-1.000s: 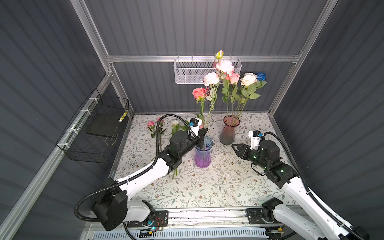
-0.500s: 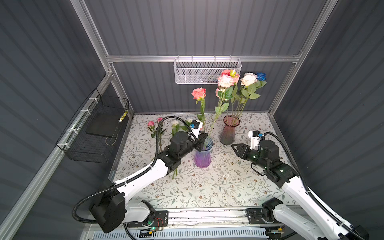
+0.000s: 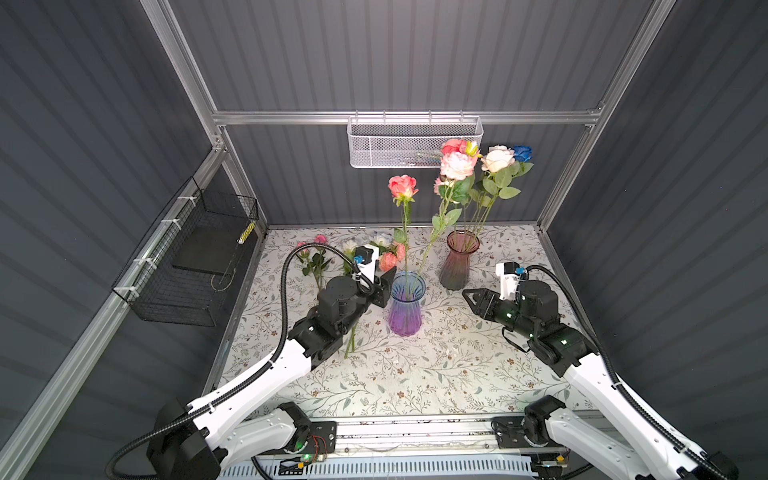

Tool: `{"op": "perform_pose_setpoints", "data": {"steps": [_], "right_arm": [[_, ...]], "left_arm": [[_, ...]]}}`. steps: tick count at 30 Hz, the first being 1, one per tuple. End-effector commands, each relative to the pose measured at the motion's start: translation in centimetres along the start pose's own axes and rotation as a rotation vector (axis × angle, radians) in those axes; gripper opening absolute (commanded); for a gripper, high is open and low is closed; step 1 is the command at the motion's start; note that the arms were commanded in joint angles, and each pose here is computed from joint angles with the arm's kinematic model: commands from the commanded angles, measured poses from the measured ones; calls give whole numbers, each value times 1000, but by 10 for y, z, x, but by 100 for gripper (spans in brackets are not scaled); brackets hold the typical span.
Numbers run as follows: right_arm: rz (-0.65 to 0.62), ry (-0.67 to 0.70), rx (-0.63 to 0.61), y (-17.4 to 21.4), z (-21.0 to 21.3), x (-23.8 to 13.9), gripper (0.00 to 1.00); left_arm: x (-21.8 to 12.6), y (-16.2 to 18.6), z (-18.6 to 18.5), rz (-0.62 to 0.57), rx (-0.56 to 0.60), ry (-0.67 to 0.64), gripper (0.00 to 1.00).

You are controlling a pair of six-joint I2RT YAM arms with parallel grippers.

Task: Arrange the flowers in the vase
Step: 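Open the left gripper and withdraw it toward the lying bunch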

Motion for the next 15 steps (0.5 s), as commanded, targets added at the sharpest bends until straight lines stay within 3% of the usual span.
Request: {"op": "perform_pose_setpoints", "data": {"steps": [1, 8, 15], "right_arm": [[-18, -9, -65, -4, 9, -10, 49], [-35, 17, -107, -7, 9, -8, 49], [6, 15, -106, -3, 2, 3, 49]], "left_arm": [[-7, 23, 26, 141, -45, -310, 58], [10, 79, 93, 439, -337, -538, 61], [45, 133, 144, 715, -474, -612, 58]]}}
Point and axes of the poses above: each gripper's point midway between its finger pads, its own x axis out along the fingers, its own z axis along the line the jaws close on, y = z × x, the point moved 10 cm from there along -x, back along the fingers, and after that the axes turned 15 degrees about x, right-handed, at the moved point
